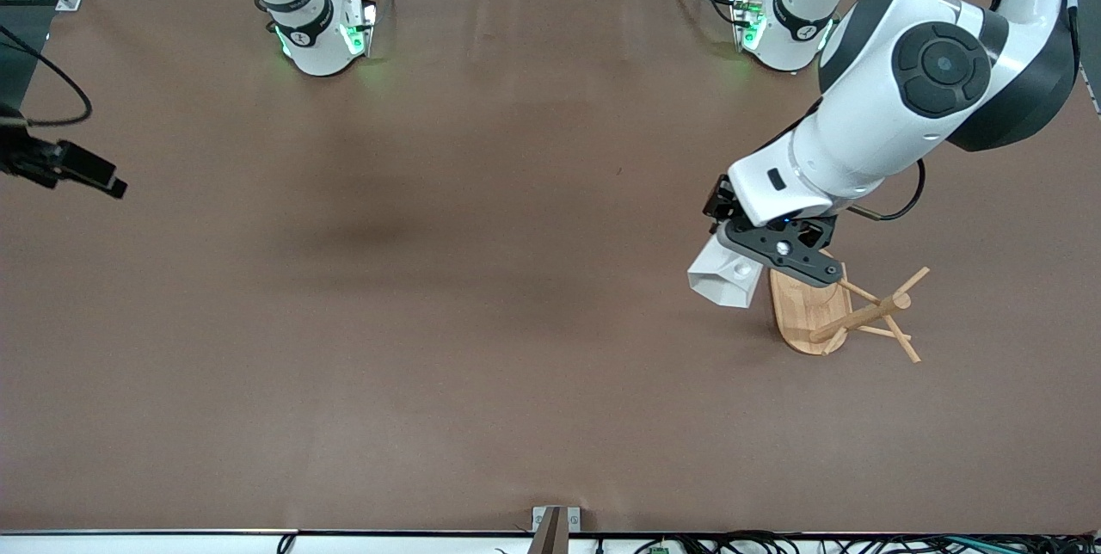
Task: Hang cup on rack
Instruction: 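Carry the cup with the left gripper while the right arm retracts, then lower the cup handle onto a rack peg with the left gripper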
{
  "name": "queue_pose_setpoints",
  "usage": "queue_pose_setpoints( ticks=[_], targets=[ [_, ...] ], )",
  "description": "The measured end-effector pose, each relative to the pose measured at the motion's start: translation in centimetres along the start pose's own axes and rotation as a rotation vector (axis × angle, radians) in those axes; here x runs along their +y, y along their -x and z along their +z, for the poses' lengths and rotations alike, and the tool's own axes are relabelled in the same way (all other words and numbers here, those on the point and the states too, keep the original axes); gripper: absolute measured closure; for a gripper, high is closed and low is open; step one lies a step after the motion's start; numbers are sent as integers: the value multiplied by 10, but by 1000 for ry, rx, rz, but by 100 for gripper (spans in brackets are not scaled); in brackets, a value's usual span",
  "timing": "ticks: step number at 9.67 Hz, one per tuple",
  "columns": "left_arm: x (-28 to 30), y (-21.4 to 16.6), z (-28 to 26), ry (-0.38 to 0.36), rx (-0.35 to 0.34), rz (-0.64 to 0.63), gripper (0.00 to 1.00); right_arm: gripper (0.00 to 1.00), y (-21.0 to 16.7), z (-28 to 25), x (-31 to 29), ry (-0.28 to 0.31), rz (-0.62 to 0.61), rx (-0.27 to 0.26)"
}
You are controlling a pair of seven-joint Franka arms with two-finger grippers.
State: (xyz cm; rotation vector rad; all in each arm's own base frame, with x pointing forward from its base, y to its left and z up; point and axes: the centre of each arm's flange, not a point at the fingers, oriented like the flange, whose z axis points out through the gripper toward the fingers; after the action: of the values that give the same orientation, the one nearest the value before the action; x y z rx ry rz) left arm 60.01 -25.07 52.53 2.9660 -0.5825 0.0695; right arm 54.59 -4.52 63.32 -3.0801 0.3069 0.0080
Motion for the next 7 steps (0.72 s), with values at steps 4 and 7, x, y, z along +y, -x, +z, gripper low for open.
queue_pose_setpoints(
  ticks=[4, 7],
  targets=[
    [-46, 62, 40, -30, -28, -78, 26, 0, 11, -41, 14, 9, 21, 34],
    [-78, 79, 64, -36, -67, -46, 26, 0, 11, -35, 15, 15, 10, 2]
  ],
)
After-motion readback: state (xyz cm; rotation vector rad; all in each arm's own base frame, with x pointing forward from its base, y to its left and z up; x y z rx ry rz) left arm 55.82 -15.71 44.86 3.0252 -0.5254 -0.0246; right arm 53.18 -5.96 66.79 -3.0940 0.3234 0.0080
